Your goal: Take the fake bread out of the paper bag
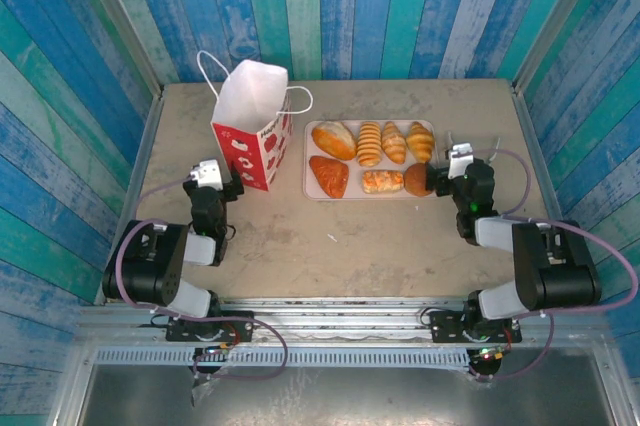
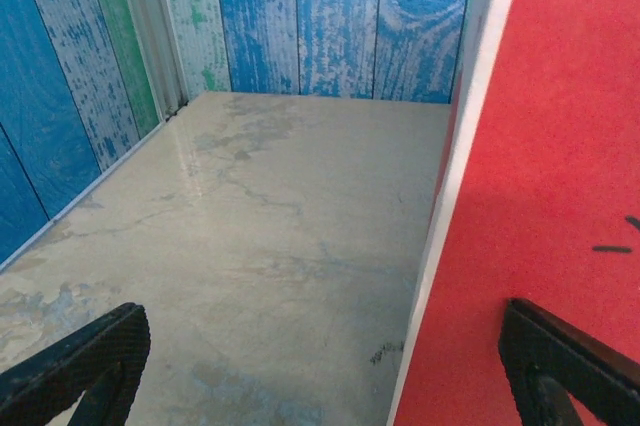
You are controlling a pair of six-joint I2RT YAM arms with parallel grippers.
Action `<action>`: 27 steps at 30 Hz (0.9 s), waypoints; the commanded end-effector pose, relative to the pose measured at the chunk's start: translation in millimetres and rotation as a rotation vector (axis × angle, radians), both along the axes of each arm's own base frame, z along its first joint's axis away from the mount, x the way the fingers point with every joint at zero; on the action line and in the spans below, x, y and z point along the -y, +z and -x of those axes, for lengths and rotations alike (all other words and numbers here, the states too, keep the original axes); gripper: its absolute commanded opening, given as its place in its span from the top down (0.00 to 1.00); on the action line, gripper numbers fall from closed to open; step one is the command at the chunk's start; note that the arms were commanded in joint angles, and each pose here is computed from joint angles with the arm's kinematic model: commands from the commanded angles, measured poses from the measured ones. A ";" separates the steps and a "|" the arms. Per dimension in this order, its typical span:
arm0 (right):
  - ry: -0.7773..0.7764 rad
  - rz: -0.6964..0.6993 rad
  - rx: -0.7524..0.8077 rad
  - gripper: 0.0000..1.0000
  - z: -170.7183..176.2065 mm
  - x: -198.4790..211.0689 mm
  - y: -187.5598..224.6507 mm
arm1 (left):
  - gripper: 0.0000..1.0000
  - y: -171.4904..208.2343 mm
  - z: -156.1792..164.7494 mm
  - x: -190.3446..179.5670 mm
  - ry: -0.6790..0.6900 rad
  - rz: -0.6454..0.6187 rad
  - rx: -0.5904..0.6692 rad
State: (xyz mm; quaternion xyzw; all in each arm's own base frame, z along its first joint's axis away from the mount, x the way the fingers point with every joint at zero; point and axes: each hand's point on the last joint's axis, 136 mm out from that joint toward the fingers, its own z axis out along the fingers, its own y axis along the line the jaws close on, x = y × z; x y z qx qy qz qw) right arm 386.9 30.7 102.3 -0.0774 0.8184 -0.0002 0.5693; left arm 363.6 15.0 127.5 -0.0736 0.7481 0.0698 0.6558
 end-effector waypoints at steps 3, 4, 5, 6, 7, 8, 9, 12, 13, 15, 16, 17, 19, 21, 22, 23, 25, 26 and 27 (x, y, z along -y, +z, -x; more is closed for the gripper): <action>-0.014 0.002 0.058 0.00 -0.9 2.7 3.5 | 0.06 2.9 -9.7 -14.4 0.063 0.024 0.004; -0.024 0.000 0.053 0.00 -1.4 4.2 0.8 | 0.06 3.2 -9.9 -14.5 0.064 0.023 0.005; -0.037 -0.004 0.051 0.00 -3.3 6.0 0.7 | 0.06 2.7 -9.7 -14.2 0.063 0.024 0.003; -0.048 -0.002 0.031 0.00 -4.9 7.6 -1.0 | 0.06 3.1 -9.7 -14.3 0.063 0.024 0.005; -0.055 -0.002 0.022 0.00 -7.2 8.4 -2.0 | 0.06 2.9 -9.6 -14.4 0.063 0.024 0.004; -0.071 -0.004 0.009 0.00 -10.0 10.9 -3.3 | 0.06 3.3 -9.8 -14.4 0.063 0.023 0.005; -0.086 -0.001 -0.008 0.00 -12.5 13.1 -4.7 | 0.06 3.2 -9.9 -14.4 0.064 0.024 0.005; -0.087 -0.001 -0.001 0.00 -11.7 13.5 -4.1 | 0.06 3.2 -9.8 -14.5 0.064 0.023 0.004; -0.087 -0.001 -0.003 0.00 -11.9 13.5 -4.2 | 0.06 3.7 -9.7 -14.7 0.065 0.023 0.006; -0.086 -0.001 -0.002 0.00 -11.7 13.3 -4.3 | 0.06 3.1 -9.7 -14.5 0.064 0.023 0.004; -0.086 -0.002 -0.001 0.00 -11.7 13.3 -3.9 | 0.06 3.2 -9.8 -14.4 0.063 0.023 0.005; -0.086 -0.001 0.000 0.00 -11.9 13.3 -3.6 | 0.06 3.7 -9.8 -14.5 0.063 0.023 0.006; -0.085 -0.001 -0.001 0.00 -11.9 12.8 -3.6 | 0.06 3.0 -9.5 -14.4 0.063 0.024 0.005; -0.086 0.000 -0.001 0.00 -11.8 13.4 -3.8 | 0.06 2.8 -9.5 -14.5 0.064 0.023 0.003; -0.086 -0.002 0.000 0.00 -11.8 13.2 -3.4 | 0.06 2.9 -9.7 -14.5 0.064 0.024 0.004; -0.085 0.000 -0.001 0.00 -11.8 13.0 -3.7 | 0.06 3.2 -9.7 -14.4 0.064 0.023 0.005; -0.086 0.000 -0.001 0.00 -12.1 13.3 -3.9 | 0.06 2.9 -9.7 -14.5 0.064 0.023 0.003; -0.085 0.000 -0.003 0.00 -12.1 13.2 -4.6 | 0.06 2.9 -9.6 -14.1 0.062 0.023 0.004; -0.084 0.000 -0.002 0.00 -12.1 12.6 -4.0 | 0.06 3.0 -9.5 -14.2 0.062 0.023 0.004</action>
